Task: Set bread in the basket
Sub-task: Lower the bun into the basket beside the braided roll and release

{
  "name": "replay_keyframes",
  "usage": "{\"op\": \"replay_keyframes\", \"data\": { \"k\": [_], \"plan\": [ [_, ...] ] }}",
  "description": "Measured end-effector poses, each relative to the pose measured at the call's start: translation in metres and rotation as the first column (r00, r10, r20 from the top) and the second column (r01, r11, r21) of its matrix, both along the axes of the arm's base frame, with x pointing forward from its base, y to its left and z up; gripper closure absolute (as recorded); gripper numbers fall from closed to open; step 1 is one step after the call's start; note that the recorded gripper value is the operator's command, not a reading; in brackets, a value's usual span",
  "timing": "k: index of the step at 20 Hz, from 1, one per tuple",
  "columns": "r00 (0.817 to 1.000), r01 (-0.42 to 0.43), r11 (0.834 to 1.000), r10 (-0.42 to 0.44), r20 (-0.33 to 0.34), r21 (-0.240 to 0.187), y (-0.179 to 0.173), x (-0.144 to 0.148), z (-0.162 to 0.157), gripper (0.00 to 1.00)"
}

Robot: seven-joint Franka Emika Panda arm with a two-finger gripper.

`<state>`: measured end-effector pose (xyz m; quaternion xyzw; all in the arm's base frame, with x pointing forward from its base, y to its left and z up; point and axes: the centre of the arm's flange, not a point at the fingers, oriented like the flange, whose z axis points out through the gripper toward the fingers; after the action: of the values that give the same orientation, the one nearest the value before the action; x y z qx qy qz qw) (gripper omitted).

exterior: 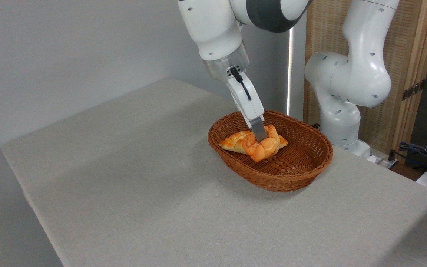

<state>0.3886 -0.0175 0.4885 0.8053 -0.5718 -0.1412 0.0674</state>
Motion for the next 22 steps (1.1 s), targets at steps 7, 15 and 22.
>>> {"op": "replay_keyframes", "data": {
  "k": [7,15,22],
  "plan": [
    [0.999,0.020,1.000,-0.020,-0.031,0.002,-0.007,-0.008,-0.032,0.21],
    [0.999,0.027,1.000,-0.027,-0.041,0.003,-0.009,-0.011,-0.040,0.00],
    [1.000,-0.023,0.994,0.025,0.016,-0.111,-0.018,0.001,-0.017,0.00]
  ]
}}
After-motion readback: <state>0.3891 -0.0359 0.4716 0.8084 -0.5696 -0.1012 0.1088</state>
